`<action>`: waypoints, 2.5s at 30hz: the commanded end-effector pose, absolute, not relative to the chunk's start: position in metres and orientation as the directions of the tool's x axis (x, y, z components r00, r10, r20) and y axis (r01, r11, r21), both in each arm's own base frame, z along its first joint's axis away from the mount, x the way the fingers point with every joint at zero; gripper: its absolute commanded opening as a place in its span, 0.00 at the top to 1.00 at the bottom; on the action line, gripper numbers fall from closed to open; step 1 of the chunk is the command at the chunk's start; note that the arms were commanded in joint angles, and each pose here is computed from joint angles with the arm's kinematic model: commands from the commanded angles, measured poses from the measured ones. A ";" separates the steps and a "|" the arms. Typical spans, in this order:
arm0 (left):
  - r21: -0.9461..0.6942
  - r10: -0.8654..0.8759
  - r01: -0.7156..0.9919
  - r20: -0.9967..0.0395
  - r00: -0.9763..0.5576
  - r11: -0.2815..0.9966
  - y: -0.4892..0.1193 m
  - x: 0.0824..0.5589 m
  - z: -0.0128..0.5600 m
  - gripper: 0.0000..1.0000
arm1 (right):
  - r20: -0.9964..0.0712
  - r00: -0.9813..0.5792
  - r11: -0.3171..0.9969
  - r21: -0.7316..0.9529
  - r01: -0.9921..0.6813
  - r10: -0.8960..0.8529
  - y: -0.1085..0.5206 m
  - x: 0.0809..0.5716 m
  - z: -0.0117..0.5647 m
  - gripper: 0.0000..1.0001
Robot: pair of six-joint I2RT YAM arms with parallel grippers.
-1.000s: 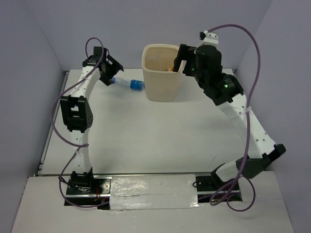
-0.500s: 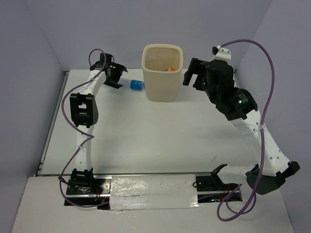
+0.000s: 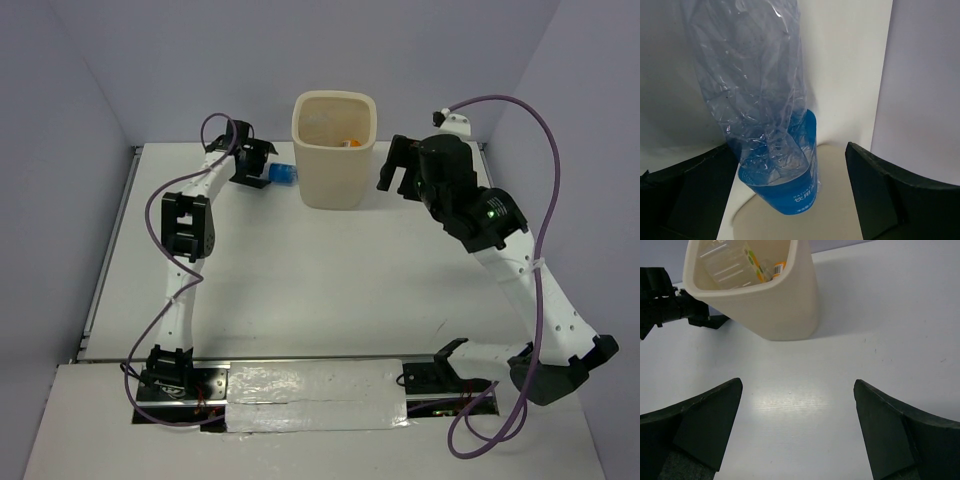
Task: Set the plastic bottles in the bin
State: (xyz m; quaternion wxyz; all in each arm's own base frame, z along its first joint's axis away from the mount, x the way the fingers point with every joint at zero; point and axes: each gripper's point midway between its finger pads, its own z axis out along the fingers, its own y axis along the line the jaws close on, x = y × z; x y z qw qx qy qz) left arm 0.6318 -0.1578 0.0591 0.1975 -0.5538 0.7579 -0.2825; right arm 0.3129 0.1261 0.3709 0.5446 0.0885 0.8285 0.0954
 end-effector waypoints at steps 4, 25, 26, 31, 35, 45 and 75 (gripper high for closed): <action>-0.665 -0.963 -0.722 0.010 -0.268 0.193 -0.153 0.640 0.057 0.14 | -0.890 -0.375 0.965 0.254 0.061 0.258 0.119 0.308 0.376 0.00; -0.713 -0.798 -0.363 -0.560 -0.222 0.600 -0.089 0.585 0.306 0.65 | -0.881 -0.354 0.947 0.318 0.051 0.315 0.117 0.294 0.383 0.00; -0.699 -0.775 -0.338 -0.595 -0.214 0.630 -0.086 0.579 0.321 0.65 | -0.881 -0.348 0.945 0.322 0.051 0.319 0.116 0.294 0.384 0.00; -0.611 -0.620 -0.109 -0.771 -0.146 0.784 -0.096 0.550 0.415 0.63 | -0.882 -0.331 0.940 0.340 0.043 0.334 0.113 0.288 0.385 0.00; -0.537 -0.535 0.072 -0.844 -0.046 0.841 -0.133 0.543 0.469 0.62 | -0.879 -0.327 0.935 0.353 0.042 0.347 0.111 0.284 0.386 0.00; -0.451 -0.465 0.381 -0.883 -0.060 0.807 -0.276 0.544 0.482 0.60 | -0.875 -0.284 0.919 0.382 0.097 0.393 0.084 0.255 0.386 0.00; -0.324 -0.386 0.498 -0.922 0.023 0.805 -0.318 0.481 0.523 0.01 | -0.883 -0.292 0.927 0.325 0.186 0.368 0.061 0.243 0.372 0.00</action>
